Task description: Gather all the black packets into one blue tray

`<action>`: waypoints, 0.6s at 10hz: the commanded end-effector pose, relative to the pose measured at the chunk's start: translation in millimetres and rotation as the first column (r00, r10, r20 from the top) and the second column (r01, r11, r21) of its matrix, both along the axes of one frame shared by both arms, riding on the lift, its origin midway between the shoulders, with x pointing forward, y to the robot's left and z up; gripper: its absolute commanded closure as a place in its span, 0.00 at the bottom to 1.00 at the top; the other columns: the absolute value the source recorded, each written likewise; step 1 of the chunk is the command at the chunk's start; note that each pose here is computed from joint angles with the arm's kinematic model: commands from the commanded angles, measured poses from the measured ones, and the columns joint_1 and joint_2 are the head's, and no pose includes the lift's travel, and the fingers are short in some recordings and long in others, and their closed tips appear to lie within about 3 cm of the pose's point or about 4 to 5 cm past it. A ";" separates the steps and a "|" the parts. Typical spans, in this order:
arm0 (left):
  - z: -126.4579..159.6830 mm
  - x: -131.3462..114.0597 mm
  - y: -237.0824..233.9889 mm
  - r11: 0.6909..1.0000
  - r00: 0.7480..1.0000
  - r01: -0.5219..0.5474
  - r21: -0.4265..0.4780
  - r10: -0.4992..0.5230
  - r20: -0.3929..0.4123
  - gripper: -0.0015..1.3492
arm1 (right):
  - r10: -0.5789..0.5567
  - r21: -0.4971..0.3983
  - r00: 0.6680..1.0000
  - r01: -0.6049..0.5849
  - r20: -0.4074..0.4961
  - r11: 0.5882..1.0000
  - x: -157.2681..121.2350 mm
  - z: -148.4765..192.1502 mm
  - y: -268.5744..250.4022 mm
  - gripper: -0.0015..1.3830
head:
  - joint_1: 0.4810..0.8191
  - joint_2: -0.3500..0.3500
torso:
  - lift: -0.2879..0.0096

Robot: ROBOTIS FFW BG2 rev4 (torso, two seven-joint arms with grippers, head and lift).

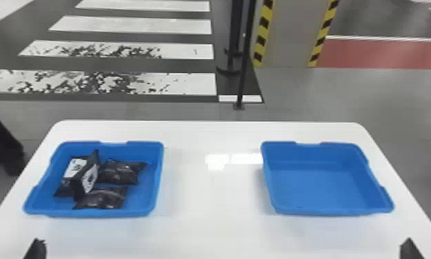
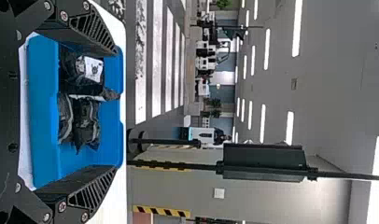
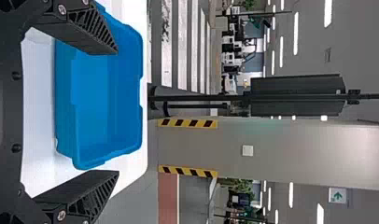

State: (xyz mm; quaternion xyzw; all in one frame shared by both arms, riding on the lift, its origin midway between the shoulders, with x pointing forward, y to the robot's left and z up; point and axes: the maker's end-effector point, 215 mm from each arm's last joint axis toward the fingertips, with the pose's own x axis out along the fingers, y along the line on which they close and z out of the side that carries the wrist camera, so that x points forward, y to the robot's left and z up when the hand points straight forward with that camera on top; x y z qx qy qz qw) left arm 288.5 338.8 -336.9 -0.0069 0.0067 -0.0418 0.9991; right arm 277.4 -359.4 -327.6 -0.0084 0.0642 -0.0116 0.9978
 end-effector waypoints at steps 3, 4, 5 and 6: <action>-4.3 0.6 -1.7 1.000 1.000 -0.001 -0.013 0.001 -0.011 0.14 | 0.001 0.003 1.000 -0.001 0.001 1.000 0.7 -0.7 1.5 0.08 | 0.63 0.43 | 0.60; -4.2 2.0 -3.8 1.000 1.000 0.002 -0.017 -0.002 -0.011 0.14 | 0.001 0.003 1.000 -0.001 0.001 1.000 0.7 -0.7 1.5 0.08 | 0.63 0.43 | 0.60; -4.5 1.8 -2.8 1.000 1.000 0.000 -0.018 0.000 -0.013 0.14 | 0.002 0.001 1.000 -0.002 0.005 1.000 0.9 0.8 1.5 0.08 | 0.63 0.43 | 0.60; -6.3 1.4 -2.3 1.000 1.000 -0.001 -0.021 0.001 -0.017 0.14 | 0.002 0.001 1.000 -0.002 0.008 1.000 1.7 1.5 1.5 0.08 | 0.63 0.43 | 0.60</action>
